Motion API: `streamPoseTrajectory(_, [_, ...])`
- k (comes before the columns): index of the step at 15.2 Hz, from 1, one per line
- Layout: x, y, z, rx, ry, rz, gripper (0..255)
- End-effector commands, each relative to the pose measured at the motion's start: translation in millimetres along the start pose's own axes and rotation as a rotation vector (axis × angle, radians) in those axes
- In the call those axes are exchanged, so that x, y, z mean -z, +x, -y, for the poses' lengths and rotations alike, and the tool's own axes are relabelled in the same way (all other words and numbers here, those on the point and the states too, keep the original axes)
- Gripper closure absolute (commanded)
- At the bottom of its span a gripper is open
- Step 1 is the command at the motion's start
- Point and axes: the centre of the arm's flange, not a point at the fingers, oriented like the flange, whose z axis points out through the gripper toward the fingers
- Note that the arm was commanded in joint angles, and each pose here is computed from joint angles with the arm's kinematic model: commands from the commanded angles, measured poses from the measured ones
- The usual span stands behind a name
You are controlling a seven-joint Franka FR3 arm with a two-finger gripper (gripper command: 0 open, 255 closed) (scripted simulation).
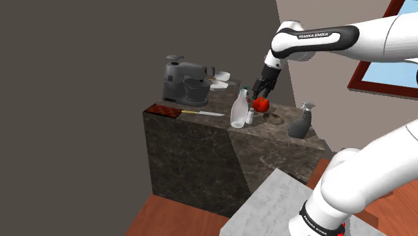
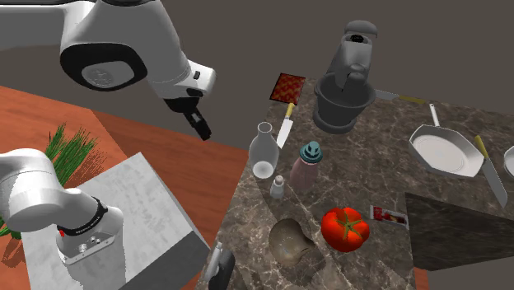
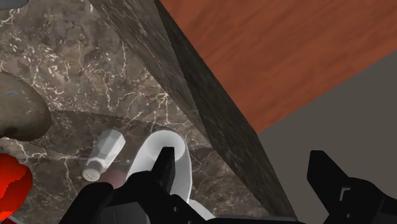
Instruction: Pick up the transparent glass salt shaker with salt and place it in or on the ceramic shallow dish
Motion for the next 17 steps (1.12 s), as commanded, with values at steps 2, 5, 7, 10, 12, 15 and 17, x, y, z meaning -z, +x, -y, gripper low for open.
streamPoseTrajectory(2, [-17.8,19.2,-30.5,0.019,-0.001,0.017,0])
streamPoseTrajectory(5, [-37.8,39.1,-59.9,0.036,-0.002,0.034,0])
streamPoseTrajectory(7, [-51.3,52.5,-79.4,0.048,-0.002,0.045,0])
streamPoseTrajectory(10, [-71.9,72.6,-108.2,0.065,-0.002,0.062,0])
streamPoseTrajectory(12, [-85.8,86.2,-127.3,0.076,-0.002,0.074,0])
streamPoseTrajectory(15, [-106.9,106.5,-155.6,0.093,-0.002,0.09,0])
streamPoseTrajectory(17, [-121.1,120.2,-174.3,0.105,-0.002,0.102,0])
